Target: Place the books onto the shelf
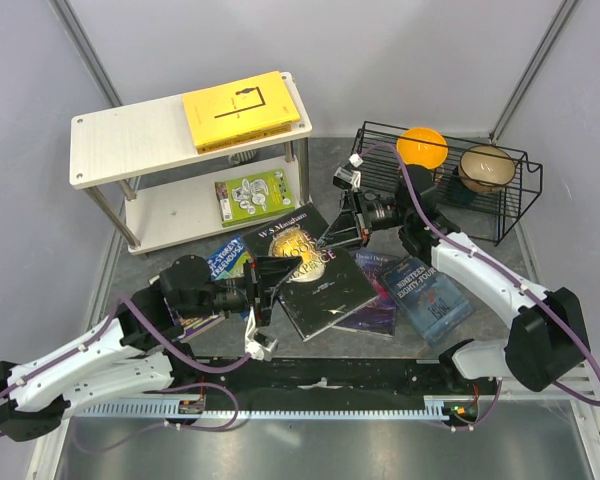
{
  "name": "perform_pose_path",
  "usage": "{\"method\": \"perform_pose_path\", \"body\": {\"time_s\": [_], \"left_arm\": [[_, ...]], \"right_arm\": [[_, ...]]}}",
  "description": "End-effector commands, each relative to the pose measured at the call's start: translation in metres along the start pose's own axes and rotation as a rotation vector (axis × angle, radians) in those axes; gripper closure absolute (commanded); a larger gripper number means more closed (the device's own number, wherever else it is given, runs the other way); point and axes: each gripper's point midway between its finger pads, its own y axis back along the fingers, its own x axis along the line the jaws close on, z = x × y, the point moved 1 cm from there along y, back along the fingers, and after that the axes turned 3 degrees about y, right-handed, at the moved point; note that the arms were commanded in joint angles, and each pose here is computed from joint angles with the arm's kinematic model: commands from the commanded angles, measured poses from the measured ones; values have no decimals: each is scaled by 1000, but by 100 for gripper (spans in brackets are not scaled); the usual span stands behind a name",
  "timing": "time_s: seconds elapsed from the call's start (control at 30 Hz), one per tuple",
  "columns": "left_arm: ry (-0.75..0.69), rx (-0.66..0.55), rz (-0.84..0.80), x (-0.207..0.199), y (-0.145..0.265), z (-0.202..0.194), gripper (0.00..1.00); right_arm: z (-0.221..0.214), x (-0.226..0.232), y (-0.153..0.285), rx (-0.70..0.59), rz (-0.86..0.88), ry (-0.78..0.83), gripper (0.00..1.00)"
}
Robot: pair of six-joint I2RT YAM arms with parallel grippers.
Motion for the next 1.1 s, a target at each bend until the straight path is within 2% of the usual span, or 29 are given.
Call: {"method": "perform_pose_path", "body": {"time_s": [0.0,0.1,0.13,0.2,0.23,0.27,0.3,0.37,0.4,0.47,0.53,0.77,1.07], "left_arm": [[98,73,25,13,11,-8,98],[93,65,40,21,14,-5,98],[93,65,53,26,16,-4,98],[104,59,84,39,21,-1,99],[124,67,100,44,23,-1,98],[131,67,123,54,27,0,98],[151,77,142,59,31,0,98],[160,94,178,73,39,0,98],[174,97,189,77,42,0,99],[186,127,211,87,49,-3,99],[192,148,218,93,55,-4,99],[315,292,308,124,67,-25,99],[319,456,456,200,80,-45,98]], "right_arm": [[0,31,3,19,67,280,100],[2,32,4,19,64,301,98],[3,33,4,18,62,312,88],[5,39,5,26,62,351,79],[6,41,6,33,62,356,65],[9,45,8,31,62,375,58],[13,54,10,32,68,426,45],[23,67,17,17,66,484,32],[26,69,20,13,59,501,22],[40,78,31,-18,44,544,15],[53,80,44,-48,23,573,2],[93,104,98,-208,-80,724,2],[119,93,157,-415,-275,827,2]]}}
